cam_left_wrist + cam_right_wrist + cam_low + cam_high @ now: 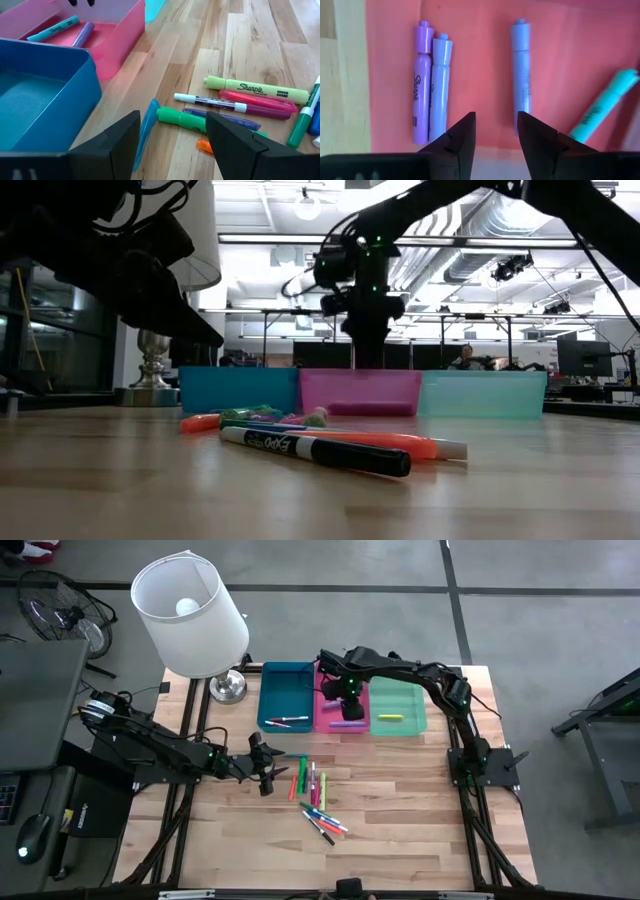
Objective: Pick & Place Markers
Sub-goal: Put the blue pen into the green bin
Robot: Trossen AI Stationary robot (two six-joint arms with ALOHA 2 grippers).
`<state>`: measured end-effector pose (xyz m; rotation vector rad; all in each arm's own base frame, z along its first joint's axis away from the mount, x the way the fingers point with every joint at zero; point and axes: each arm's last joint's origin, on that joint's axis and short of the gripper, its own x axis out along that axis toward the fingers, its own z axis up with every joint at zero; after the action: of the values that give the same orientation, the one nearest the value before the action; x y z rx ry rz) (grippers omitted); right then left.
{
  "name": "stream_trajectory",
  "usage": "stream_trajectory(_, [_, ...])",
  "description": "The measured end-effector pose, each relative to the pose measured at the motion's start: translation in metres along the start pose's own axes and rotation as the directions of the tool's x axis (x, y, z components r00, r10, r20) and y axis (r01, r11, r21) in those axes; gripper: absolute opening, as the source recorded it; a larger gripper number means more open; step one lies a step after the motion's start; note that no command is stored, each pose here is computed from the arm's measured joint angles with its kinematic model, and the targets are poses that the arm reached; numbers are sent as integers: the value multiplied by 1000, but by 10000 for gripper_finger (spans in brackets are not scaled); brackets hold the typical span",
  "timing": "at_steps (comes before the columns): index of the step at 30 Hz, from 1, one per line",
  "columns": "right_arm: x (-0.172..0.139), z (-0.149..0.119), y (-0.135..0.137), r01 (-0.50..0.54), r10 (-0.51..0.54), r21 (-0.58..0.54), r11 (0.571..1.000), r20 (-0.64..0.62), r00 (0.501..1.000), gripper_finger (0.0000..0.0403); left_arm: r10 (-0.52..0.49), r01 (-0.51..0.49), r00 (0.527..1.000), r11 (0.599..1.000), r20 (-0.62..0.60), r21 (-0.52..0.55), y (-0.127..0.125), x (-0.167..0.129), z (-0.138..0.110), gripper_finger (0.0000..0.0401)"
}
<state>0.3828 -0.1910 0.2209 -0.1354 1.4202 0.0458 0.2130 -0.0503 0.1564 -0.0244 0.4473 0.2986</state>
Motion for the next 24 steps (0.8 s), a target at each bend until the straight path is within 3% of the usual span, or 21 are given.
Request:
stream_trajectory(7, [-37,-1,10,29,-32,35,999,87,996,133,1,-1,1000,1000,-1,-3,0,0,0,220])
stream_trajectory(13, [-59,3,27,-9,3,35,999,165,986,133,1,-1,1000,1000,-1,-15,0,0,0,220])
stream_trajectory(16, [-66,7,37,-41,20,103,994,196,980,134,1,-1,1000,1000,-2,-21,0,0,0,220])
stream_trajectory(21, [-67,16,52,-170,88,353,920,237,967,134,1,-1,1000,1000,-4,-25,0,0,0,220])
stream_trajectory(24, [-67,23,65,-257,154,402,879,271,950,134,1,-1,1000,1000,-4,-27,0,0,0,220])
